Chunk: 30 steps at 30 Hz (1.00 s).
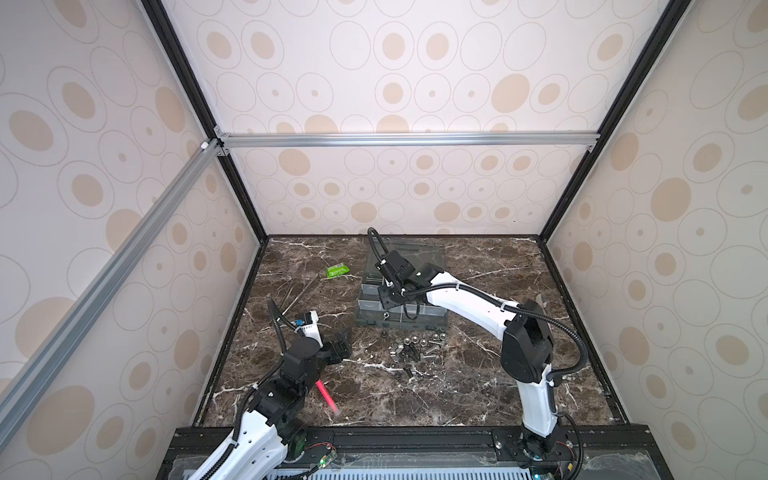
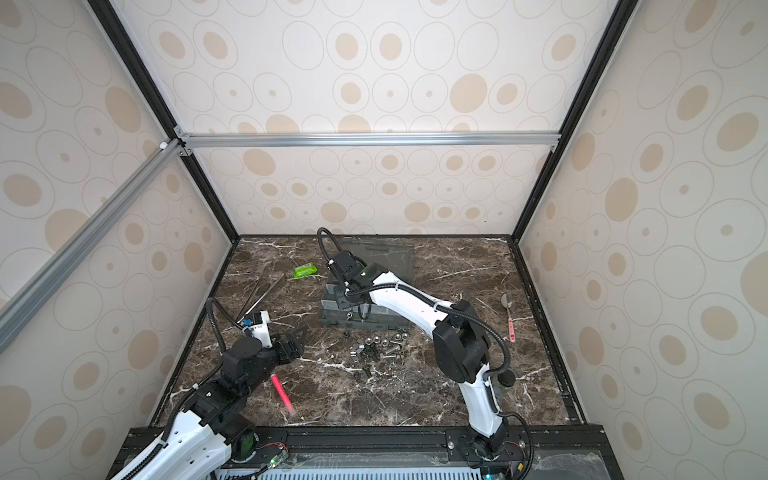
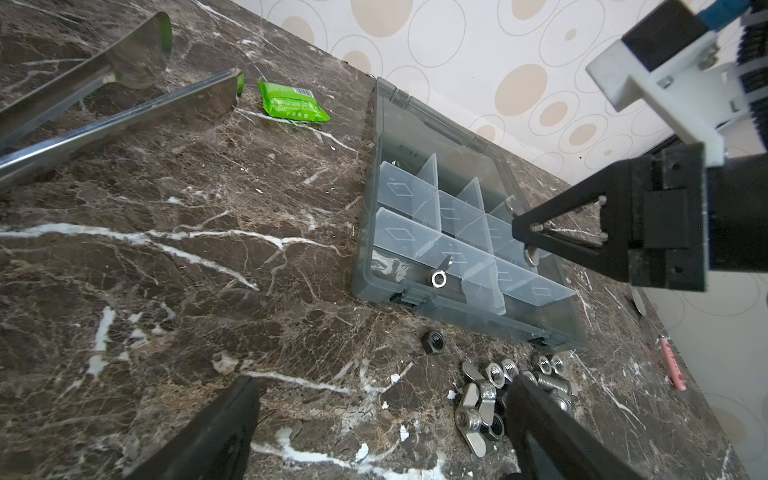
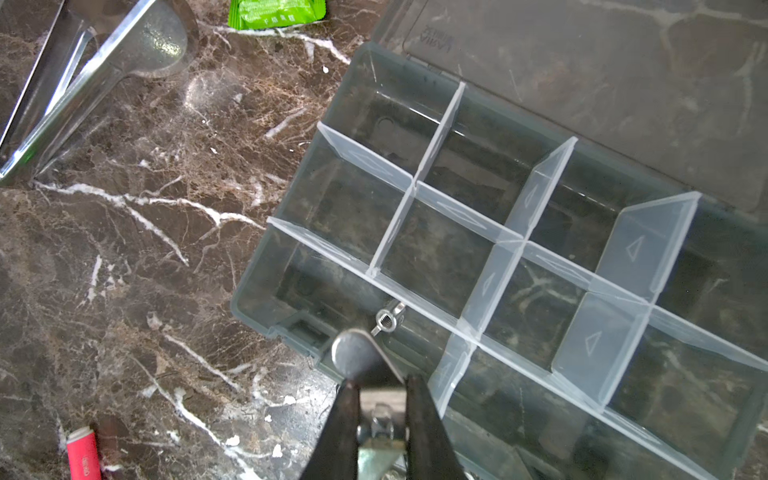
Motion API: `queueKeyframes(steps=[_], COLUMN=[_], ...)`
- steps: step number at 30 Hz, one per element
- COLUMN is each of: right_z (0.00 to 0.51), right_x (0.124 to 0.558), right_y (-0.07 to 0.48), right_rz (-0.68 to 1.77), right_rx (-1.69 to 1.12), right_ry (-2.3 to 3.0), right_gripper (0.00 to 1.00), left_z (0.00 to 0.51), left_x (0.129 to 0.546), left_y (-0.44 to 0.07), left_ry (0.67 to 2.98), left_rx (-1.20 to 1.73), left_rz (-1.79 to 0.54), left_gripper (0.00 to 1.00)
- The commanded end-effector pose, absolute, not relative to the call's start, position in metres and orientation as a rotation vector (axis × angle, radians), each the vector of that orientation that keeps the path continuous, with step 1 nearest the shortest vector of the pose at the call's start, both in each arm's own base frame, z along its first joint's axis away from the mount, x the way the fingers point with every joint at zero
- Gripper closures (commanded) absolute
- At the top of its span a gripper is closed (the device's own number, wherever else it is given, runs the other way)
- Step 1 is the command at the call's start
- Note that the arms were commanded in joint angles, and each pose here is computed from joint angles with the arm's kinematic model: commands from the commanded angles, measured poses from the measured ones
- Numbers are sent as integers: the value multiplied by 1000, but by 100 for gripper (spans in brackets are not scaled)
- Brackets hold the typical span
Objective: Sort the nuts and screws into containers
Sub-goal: 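Carry the wing nut with the right gripper into the organizer compartment and release, then move the right gripper back toward the pile of nuts and bolts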
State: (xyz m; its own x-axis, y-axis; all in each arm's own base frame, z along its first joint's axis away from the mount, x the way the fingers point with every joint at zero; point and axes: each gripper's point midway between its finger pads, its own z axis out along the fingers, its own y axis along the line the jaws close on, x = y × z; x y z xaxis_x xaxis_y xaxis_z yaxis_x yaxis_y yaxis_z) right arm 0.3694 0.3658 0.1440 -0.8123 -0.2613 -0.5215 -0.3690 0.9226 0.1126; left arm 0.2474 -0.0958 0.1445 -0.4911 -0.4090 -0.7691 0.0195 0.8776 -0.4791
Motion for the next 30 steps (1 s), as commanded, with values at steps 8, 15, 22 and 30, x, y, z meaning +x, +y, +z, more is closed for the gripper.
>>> queueKeyframes(steps=[8,15,22,30], right_z=[118,111,104,110], right_x=[365,362,359,361], right_y=[353,355,359,356], right_rz=[220,240,259,251], right_rx=[-380,-376,-382,-375], right_ry=[2629,2646,2668,2654], right_gripper=[85,83,76,58], left_z=[148,147,145,145], left_x=[251,249,249,250], left_y=[-100,-102,-104,-109], left_ry=[2015,2012,2018,2025], left_rx=[-319,-325,-328,-308], left_rz=[-586,-613,-629,-638], left_gripper=[8,8,9,11])
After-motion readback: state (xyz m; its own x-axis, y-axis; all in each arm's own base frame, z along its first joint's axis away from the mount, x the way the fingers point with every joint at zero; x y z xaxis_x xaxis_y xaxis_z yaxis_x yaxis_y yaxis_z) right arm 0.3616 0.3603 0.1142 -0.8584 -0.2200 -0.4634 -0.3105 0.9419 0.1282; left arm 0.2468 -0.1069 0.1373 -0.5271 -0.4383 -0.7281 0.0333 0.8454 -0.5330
